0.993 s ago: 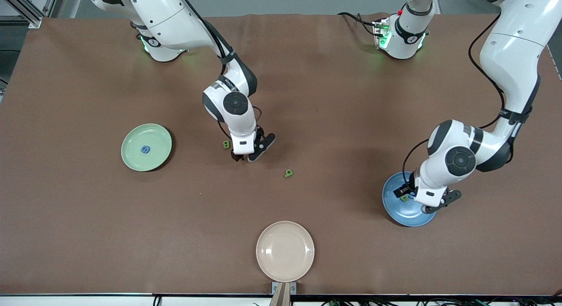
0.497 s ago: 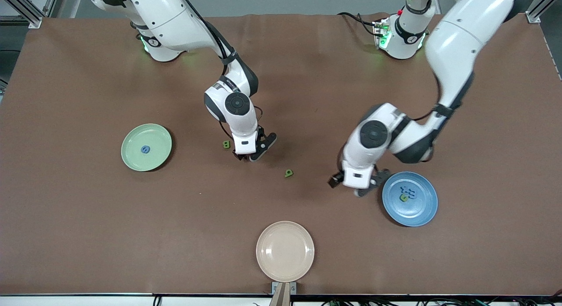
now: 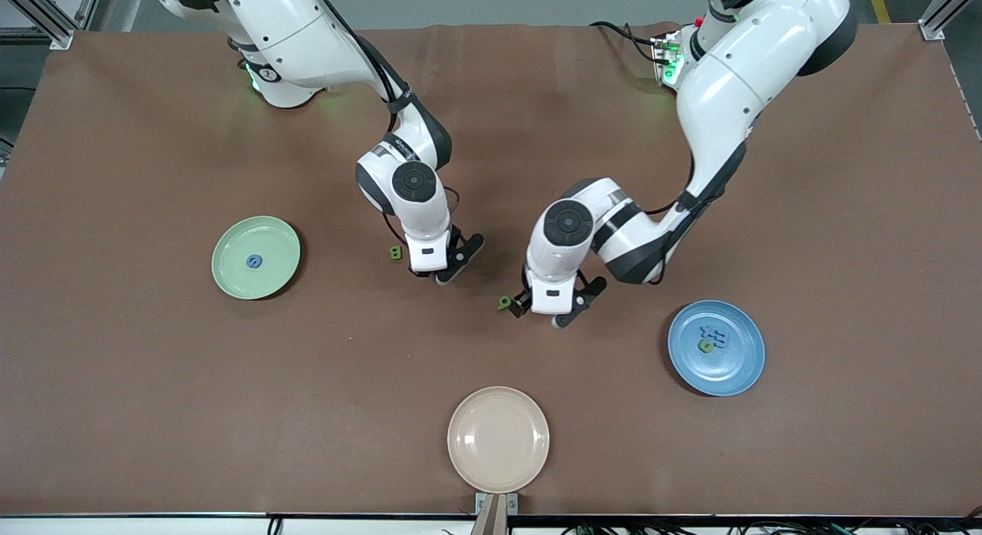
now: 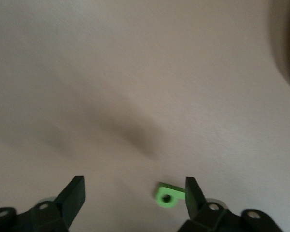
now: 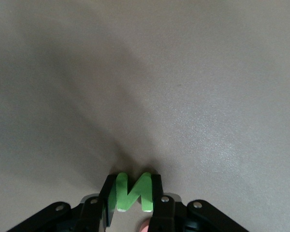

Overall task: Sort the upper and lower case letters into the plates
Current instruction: 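Carry the green N to the green plate with the right gripper and release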

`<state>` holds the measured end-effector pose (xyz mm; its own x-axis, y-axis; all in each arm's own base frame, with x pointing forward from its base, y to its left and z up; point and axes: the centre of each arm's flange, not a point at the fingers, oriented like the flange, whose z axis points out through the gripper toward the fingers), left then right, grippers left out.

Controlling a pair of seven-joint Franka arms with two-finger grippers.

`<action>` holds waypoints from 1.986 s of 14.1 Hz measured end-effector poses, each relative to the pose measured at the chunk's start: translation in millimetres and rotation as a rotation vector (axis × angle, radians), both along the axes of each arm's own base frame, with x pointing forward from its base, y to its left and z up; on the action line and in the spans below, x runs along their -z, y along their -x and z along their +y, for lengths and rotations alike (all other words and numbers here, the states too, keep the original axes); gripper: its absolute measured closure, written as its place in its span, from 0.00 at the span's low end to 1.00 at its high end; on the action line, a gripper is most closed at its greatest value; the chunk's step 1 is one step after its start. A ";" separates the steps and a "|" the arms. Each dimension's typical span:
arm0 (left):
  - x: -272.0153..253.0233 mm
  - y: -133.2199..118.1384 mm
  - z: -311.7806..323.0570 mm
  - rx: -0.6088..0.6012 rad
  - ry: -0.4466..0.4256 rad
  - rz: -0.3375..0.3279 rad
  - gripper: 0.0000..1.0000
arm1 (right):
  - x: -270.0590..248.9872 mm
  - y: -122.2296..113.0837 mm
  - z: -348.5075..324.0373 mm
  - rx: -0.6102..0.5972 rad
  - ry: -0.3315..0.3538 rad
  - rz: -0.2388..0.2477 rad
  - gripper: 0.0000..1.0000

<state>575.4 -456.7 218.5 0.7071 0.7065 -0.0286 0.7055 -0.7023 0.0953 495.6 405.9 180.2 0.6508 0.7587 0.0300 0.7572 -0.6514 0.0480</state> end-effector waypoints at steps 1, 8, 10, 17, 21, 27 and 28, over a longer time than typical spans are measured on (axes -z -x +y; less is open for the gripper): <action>7.0 0.7 -10.2 -0.008 -0.007 -0.009 0.11 | -0.1 -0.2 0.0 0.000 0.000 0.000 0.67; 31.5 6.5 -41.5 -0.047 -0.005 -0.012 0.18 | -96.6 -51.3 -87.7 0.156 0.114 0.094 0.67; 34.9 9.0 -44.1 -0.044 -0.008 -0.008 0.19 | -116.5 -64.9 -149.2 0.232 0.118 0.107 0.67; 47.8 14.5 -51.4 -0.054 -0.040 -0.008 0.30 | -68.4 -61.7 -318.1 0.485 0.124 0.188 0.67; 46.0 13.7 -53.3 -0.054 -0.045 -0.015 0.51 | -57.3 -60.0 -368.6 0.560 0.116 0.206 0.67; 45.5 12.9 -53.8 -0.056 -0.045 -0.018 0.59 | -0.5 -23.2 -371.0 0.554 0.092 0.201 0.67; 45.6 12.8 -53.7 -0.056 -0.045 -0.018 0.59 | 0.4 -22.9 -370.9 0.554 0.092 0.202 0.66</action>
<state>562.6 -510.4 172.9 0.6665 0.7453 0.0168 0.7423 -0.6655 0.0777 518.5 35.0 179.8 0.9364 0.2981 -0.1853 0.3058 -0.9520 0.0136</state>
